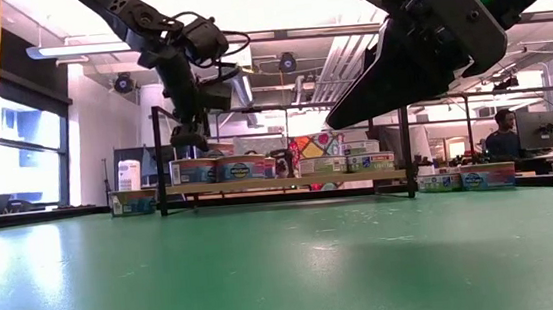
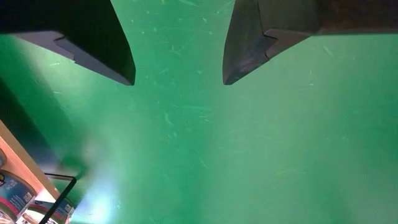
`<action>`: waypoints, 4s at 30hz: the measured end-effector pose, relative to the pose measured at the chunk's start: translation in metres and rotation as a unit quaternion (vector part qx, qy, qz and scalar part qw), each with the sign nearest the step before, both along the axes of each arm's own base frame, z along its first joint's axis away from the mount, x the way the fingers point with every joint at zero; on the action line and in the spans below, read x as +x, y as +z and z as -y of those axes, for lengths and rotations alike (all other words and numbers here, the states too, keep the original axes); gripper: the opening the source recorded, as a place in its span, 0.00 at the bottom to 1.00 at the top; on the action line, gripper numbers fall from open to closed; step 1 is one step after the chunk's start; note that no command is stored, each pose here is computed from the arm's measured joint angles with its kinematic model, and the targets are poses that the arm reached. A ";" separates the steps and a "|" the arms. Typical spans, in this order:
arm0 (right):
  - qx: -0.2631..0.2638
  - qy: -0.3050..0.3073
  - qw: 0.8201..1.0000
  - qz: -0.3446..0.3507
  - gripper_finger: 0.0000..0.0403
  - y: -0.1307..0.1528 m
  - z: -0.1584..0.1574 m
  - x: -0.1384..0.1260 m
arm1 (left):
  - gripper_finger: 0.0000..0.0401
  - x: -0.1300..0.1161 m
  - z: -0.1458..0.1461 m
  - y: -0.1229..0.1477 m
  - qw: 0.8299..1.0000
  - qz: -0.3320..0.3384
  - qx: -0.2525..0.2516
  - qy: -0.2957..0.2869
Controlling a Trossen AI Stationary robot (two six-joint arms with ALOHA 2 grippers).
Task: Stack canned seafood by type on shelf
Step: Stack the blue pink tuna can on top of the other blue pink tuna can on the shelf, then stack the green white tuna can on top of the other green white tuna can on the shelf
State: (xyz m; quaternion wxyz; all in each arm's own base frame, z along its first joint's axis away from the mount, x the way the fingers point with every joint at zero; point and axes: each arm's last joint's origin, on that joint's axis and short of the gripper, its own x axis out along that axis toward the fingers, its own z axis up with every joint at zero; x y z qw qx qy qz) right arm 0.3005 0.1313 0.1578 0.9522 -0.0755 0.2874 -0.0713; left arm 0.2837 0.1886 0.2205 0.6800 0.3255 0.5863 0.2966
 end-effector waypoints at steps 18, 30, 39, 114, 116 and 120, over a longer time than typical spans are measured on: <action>0.005 -0.012 1.000 0.006 0.59 0.001 0.008 0.004 | 0.10 0.002 -0.038 0.043 0.960 0.263 -0.076 0.057; 0.008 -0.011 1.000 0.009 0.59 0.001 0.007 0.004 | 0.00 -0.006 -0.063 0.015 0.955 0.254 -0.135 0.072; 0.007 -0.010 1.000 0.008 0.59 0.001 0.007 0.004 | 0.00 -0.007 -0.059 0.008 0.962 0.214 -0.163 0.054; 0.262 -0.114 0.914 -0.287 0.03 0.004 0.003 -0.060 | 0.00 -0.023 0.307 -0.036 0.798 0.492 -0.284 -0.201; 0.249 -0.052 0.943 -0.212 0.01 0.010 0.000 -0.043 | 0.00 -0.020 0.309 -0.041 0.796 0.495 -0.285 -0.202; 0.213 0.058 0.974 -0.047 0.01 0.052 -0.011 -0.018 | 0.00 -0.015 0.311 -0.046 0.787 0.503 -0.294 -0.202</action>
